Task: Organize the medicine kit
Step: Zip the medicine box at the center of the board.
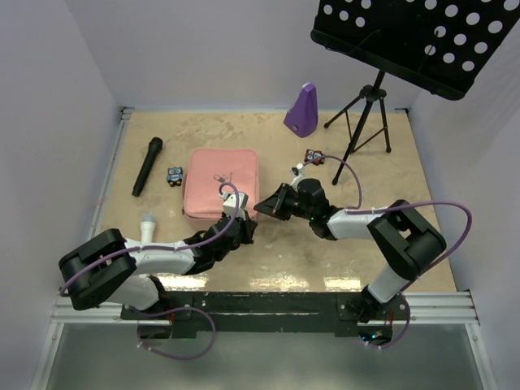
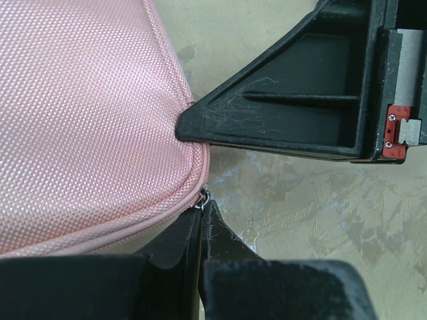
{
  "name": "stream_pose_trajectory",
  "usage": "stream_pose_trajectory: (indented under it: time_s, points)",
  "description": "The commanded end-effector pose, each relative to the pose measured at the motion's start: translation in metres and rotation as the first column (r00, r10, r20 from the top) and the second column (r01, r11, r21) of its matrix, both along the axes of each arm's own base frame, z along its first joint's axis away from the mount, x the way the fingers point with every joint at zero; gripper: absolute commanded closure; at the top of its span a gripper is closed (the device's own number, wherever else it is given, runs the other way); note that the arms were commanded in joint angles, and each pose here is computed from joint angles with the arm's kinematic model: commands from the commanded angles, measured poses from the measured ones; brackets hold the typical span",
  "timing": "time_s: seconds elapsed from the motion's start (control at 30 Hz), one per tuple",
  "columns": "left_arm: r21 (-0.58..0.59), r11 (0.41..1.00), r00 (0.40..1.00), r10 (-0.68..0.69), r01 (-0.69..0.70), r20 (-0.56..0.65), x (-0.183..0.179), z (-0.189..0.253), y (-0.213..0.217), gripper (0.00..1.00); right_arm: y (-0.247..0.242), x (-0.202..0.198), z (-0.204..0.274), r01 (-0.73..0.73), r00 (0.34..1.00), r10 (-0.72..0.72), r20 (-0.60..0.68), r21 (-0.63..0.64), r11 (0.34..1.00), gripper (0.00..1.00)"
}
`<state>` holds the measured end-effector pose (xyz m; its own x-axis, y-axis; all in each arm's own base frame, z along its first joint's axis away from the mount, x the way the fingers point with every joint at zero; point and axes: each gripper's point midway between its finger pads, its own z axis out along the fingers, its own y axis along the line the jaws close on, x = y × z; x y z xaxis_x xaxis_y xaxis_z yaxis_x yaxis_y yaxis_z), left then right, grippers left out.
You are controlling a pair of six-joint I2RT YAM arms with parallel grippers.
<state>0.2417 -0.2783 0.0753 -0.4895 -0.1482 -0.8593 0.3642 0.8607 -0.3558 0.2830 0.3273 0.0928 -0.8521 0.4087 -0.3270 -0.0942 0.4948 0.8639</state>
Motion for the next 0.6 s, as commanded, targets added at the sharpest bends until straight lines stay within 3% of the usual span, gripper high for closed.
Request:
stream_pose_trajectory:
  time_s: [0.0,0.33,0.57]
  points:
    - [-0.055,0.998,0.999,-0.031,0.034,0.044,0.003,0.021,-0.014,1.0,0.008,-0.015,-0.009,-0.059,0.997,0.059,-0.042,0.001,0.998,1.0]
    - [-0.05,0.998,0.999,-0.047,0.048,0.023,-0.005,0.012,-0.008,1.0,0.001,-0.008,0.01,-0.005,1.0,0.005,0.008,0.005,1.0,1.0]
    - [-0.03,0.999,1.0,0.029,-0.029,-0.012,-0.014,-0.004,0.022,1.0,-0.005,-0.003,0.013,0.027,1.0,-0.027,0.015,-0.007,1.0,1.0]
